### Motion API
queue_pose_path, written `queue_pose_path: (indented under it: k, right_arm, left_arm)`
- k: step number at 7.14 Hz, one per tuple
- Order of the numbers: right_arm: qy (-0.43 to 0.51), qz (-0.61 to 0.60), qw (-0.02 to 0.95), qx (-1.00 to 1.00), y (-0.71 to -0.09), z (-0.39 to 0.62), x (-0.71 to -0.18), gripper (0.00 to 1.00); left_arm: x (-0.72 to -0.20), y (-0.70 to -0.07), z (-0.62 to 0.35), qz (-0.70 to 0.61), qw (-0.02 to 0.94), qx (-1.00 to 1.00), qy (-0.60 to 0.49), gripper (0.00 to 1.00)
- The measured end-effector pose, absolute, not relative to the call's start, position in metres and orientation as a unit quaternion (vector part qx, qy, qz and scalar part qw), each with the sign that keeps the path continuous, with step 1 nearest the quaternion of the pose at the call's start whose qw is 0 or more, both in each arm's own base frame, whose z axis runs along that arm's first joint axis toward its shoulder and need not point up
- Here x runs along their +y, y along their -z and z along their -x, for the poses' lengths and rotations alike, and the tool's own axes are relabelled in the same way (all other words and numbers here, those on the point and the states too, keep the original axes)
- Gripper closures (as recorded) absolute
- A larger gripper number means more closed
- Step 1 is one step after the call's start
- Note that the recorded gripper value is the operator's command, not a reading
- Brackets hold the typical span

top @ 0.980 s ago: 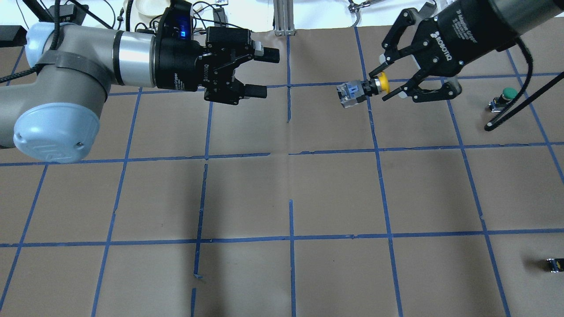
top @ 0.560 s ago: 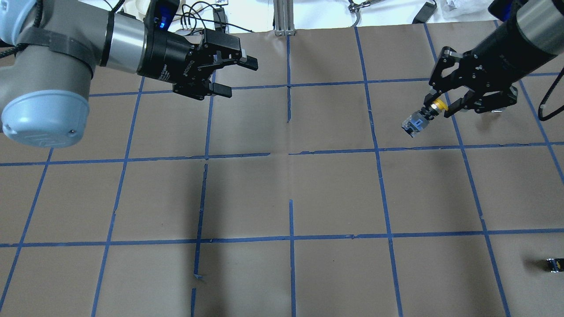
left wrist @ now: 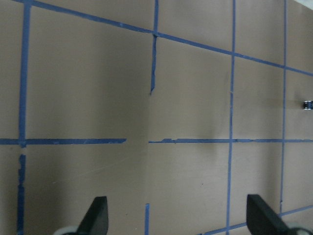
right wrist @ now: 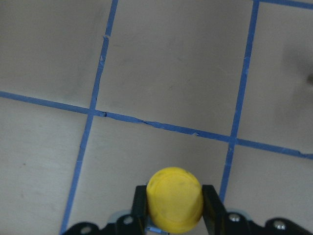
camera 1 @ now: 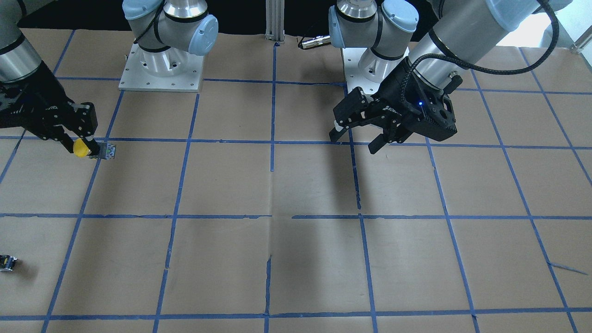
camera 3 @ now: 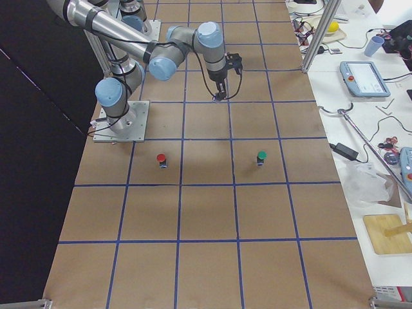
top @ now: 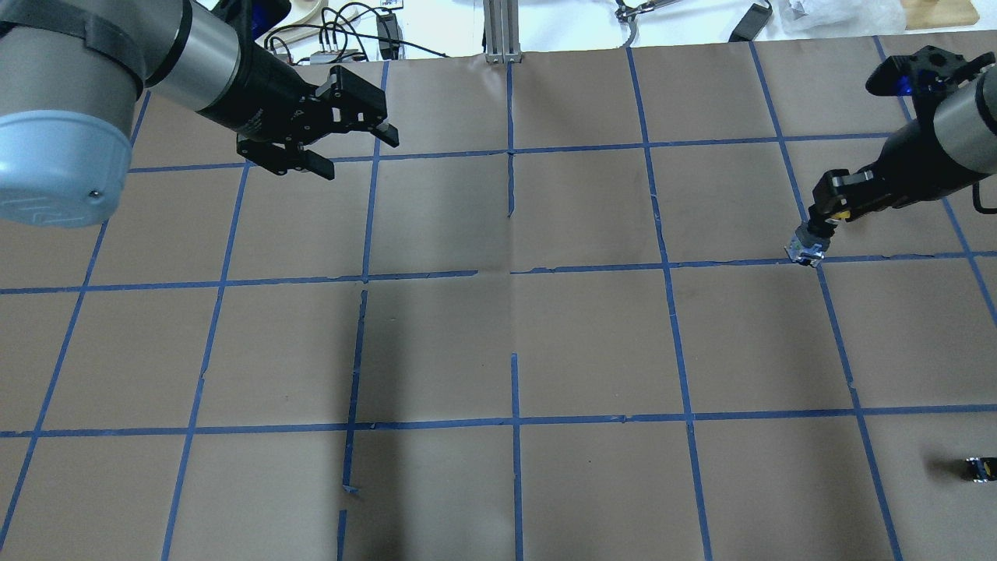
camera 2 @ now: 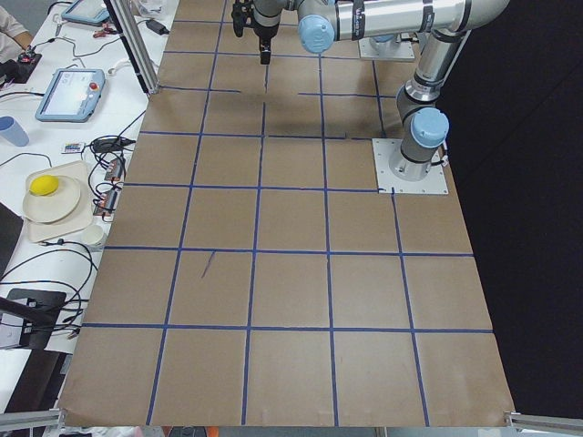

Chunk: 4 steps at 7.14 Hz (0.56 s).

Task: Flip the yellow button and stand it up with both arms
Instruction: 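Carry the yellow button off with the right gripper while the left gripper withdraws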

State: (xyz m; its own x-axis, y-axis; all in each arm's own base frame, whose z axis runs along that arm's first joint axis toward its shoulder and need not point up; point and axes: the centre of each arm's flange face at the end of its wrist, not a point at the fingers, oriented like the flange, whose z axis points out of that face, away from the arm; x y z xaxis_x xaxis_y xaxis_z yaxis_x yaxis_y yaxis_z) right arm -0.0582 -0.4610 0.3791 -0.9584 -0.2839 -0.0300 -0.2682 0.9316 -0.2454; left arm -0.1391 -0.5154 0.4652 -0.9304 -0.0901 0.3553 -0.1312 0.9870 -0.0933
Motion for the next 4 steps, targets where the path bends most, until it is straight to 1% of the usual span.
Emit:
queue_pose_path:
  k: [2,4]
  right_arm:
    - [0.138,0.252,0.014,0.958,-0.358,0.098,-0.455,0.93]
    - [0.166,0.339,0.036,0.925,-0.328,0.153,-0.454,0.93]
  left_arm:
    - [-0.513,-0.489,0.125,-0.063,0.103,-0.992,-0.042,0.0]
    - [-0.517,-0.51,0.112,-0.065,0.048,-0.997,-0.018,0.0]
